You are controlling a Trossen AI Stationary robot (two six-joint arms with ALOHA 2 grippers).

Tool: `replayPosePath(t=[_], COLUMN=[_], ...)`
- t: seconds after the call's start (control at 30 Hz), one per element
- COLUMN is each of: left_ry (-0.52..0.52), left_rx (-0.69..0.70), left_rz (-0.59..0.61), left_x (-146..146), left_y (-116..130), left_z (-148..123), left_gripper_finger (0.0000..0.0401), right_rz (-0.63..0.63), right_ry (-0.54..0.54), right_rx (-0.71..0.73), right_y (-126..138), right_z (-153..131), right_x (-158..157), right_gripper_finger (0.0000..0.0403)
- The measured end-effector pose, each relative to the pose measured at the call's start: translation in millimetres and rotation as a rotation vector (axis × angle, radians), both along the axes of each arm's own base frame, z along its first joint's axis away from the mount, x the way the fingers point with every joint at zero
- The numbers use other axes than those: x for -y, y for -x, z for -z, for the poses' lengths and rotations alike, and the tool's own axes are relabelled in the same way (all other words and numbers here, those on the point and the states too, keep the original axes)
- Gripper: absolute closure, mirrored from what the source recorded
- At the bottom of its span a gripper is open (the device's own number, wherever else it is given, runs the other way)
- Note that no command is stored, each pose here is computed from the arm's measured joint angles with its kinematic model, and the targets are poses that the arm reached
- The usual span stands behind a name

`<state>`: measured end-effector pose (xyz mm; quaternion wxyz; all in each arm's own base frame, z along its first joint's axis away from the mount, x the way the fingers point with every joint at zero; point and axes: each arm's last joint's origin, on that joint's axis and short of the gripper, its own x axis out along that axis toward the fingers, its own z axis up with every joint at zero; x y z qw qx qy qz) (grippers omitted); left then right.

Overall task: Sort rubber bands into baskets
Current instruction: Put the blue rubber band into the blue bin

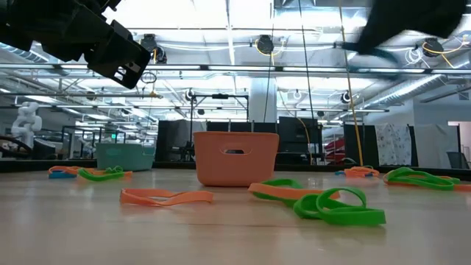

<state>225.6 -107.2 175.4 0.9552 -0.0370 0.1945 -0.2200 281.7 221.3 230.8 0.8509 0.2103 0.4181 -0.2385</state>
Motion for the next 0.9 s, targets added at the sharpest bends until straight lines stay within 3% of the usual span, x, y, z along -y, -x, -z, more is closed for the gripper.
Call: replayPosePath(t=[0.37,0.9], left_ry=[0.001,0.04], left_rx=[0.001,-0.03], left_rz=[-0.001,-0.019], left_x=[0.0,-0.1], left_y=[0.0,0.3], left_z=[-0.1,0.7], left_gripper_finger=[0.0259,0.0259], right_rz=[0.021,0.209], right_ry=[-0.28,-0.315], right_rx=[-0.293,-0.507], right_y=[41.6,77.3], right_z=[-13.8,-11.8], right_x=[-11.9,-21.3], right_gripper_finger=[0.0402,0.0402])
